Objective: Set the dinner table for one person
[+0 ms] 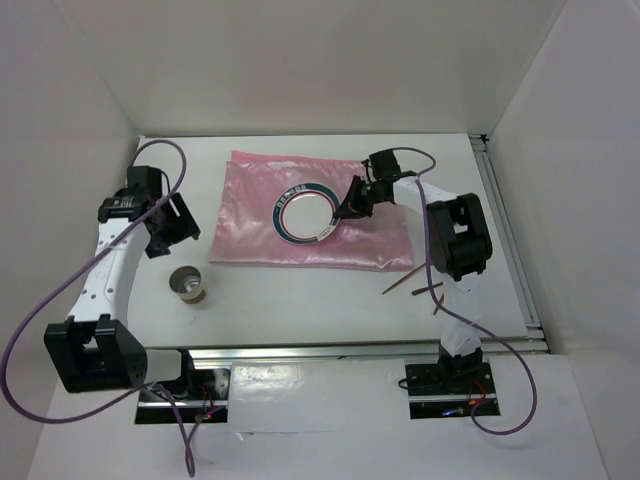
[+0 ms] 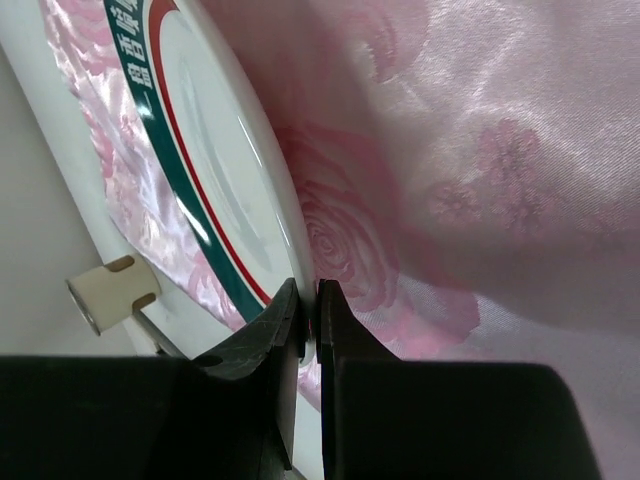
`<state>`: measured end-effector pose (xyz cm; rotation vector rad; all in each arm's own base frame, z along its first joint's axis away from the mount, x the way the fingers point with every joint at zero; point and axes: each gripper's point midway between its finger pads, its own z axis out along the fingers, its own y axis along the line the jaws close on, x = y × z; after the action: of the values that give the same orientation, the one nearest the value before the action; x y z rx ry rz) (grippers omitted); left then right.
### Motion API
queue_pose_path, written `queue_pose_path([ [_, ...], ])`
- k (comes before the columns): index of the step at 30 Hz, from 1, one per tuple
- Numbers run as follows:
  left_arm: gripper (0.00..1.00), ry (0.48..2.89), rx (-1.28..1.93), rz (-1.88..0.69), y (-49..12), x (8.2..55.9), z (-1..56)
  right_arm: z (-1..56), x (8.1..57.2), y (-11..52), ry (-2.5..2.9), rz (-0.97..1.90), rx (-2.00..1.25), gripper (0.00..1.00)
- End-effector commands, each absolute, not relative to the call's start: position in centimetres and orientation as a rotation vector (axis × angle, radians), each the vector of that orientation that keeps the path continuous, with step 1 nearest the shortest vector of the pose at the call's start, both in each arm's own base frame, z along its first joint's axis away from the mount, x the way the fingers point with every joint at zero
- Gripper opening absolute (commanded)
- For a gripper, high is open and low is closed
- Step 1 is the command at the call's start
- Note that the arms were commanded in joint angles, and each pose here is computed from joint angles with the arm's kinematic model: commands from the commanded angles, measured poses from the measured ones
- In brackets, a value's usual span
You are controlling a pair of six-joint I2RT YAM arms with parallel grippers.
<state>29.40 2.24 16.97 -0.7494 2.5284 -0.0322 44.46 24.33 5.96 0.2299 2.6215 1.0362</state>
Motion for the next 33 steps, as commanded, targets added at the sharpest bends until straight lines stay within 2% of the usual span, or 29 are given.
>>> queue_pose_path([
  [1,0.86,2.55,-0.854,-0.054,2.1,26.4,15.9,9.2,47.6,24.5,2.489,1.093,0.218,0.0],
  [3,0.92,2.564,-0.887,-0.054,1.9,25.3,14.9,8.8,47.6,23.9,2.496,1.086,0.237,0.01],
  [7,0.94,2.633,-0.916,-0.079,1.0,23.1,12.5,8.7,47.8,23.9,2.481,1.085,0.218,0.11],
  [11,0.95,2.651,-0.941,-0.115,0.6,22.4,11.9,9.2,48.3,23.5,2.464,1.083,0.222,0.11],
  [12,0.95,2.651,-0.941,-0.115,0.6,22.4,11.9,8.8,48.3,23.5,2.479,1.081,0.23,0.15],
  [13,0.95,2.65,-0.941,-0.116,0.6,22.5,12.1,9.3,48.5,23.6,2.475,1.078,0.217,0.31],
  [15,0.95,2.636,-0.949,-0.116,0.8,22.7,12.5,9.5,48.5,23.6,2.475,1.078,0.217,0.47],
  [16,0.95,2.635,-0.949,-0.116,0.8,22.7,12.5,9.4,48.7,23.5,2.474,1.067,0.222,0.62],
  [19,0.95,2.637,-0.979,-0.138,1.0,22.7,12.3,10.1,48.9,22.8,2.469,0.999,0.22,0.77],
  [24,0.95,2.619,-1.018,-0.119,1.8,22.7,12.3,12.3,49.3,20.8,2.435,0.839,0.233,0.86],
  [28,0.94,2.609,-1.042,-0.114,2.2,22.6,12.3,15.9,49.0,19.2,2.352,0.731,0.202,0.86],
  [33,0.94,2.565,-1.038,-0.129,2.9,23.3,13.8,18.3,46.3,25.4,2.323,0.722,-0.043,0.86],
])
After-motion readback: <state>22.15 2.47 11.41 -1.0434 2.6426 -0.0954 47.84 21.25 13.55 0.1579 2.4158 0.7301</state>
